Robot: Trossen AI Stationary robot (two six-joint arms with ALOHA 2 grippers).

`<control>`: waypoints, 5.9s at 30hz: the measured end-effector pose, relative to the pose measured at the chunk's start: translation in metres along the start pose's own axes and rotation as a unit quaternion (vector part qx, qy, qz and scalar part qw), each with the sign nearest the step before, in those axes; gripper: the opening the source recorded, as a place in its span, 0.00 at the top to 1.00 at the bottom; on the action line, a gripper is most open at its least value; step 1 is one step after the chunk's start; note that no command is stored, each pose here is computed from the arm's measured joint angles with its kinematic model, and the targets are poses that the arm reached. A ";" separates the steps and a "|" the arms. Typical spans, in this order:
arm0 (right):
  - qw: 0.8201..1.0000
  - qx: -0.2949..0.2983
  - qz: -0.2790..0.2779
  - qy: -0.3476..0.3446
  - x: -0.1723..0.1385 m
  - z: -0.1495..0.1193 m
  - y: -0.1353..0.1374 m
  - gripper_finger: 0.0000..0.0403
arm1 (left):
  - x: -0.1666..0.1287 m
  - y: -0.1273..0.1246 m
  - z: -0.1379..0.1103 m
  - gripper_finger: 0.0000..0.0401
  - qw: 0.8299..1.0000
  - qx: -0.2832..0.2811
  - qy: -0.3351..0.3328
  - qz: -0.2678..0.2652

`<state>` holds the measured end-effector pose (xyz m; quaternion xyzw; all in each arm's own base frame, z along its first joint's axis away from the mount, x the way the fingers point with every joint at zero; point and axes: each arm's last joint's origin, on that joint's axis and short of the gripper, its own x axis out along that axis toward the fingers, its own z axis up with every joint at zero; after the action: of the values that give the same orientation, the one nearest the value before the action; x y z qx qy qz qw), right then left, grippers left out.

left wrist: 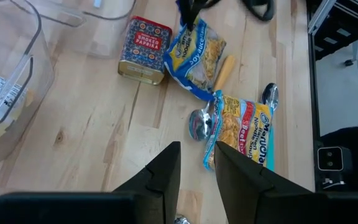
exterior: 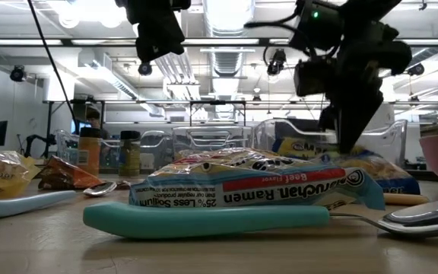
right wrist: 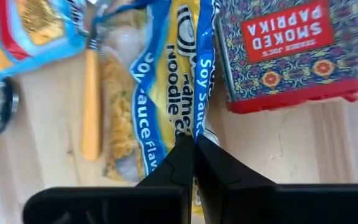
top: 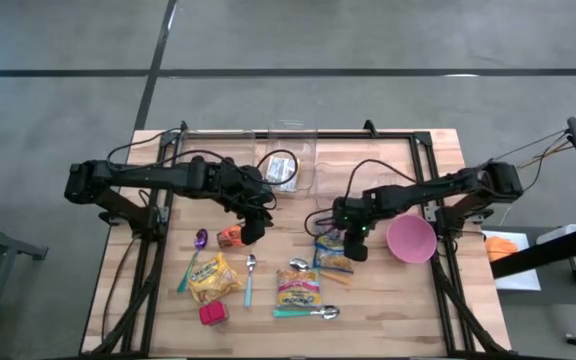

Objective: Pick & Place Food Item
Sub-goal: Put the blue noodle pack into the middle transparent bin

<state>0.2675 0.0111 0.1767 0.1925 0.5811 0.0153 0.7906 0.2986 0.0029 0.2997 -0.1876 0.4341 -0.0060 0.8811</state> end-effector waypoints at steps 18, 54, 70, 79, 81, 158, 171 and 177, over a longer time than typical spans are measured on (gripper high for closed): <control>0.993 0.008 0.050 -0.108 -0.066 -0.012 0.014 0.98 | 0.000 0.000 0.000 0.74 1.000 0.000 0.000 0.000; 0.936 0.049 -0.022 -0.349 -0.168 0.091 -0.040 0.98 | -0.034 -0.004 0.000 0.74 0.997 -0.005 -0.070 0.034; 0.943 0.080 -0.040 -0.321 -0.147 0.154 -0.114 0.98 | -0.068 -0.013 -0.009 0.74 0.971 0.042 -0.230 0.059; 0.944 0.094 -0.052 -0.313 -0.121 0.164 -0.144 0.98 | -0.071 0.001 -0.053 0.74 0.937 -0.024 -0.347 -0.028; 0.944 0.099 -0.055 -0.310 -0.115 0.166 -0.151 0.98 | -0.072 0.003 -0.058 0.74 0.932 -0.043 -0.357 -0.040; 0.988 0.022 -0.096 -0.121 -0.027 0.207 -0.144 0.98 | -0.076 0.004 -0.060 0.74 0.928 -0.081 -0.361 -0.044; 0.989 0.020 -0.096 -0.110 -0.020 0.202 -0.146 0.98 | -0.076 0.004 -0.060 0.74 0.928 -0.081 -0.360 -0.044; 0.992 -0.013 -0.063 -0.106 -0.019 0.201 -0.143 0.90 | -0.076 0.004 -0.060 0.74 0.928 -0.081 -0.360 -0.044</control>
<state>0.4192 -0.1832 0.1983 0.1457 0.5046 -0.0472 0.8496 0.2045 0.0005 0.3234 -0.2671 0.0776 0.0583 0.9588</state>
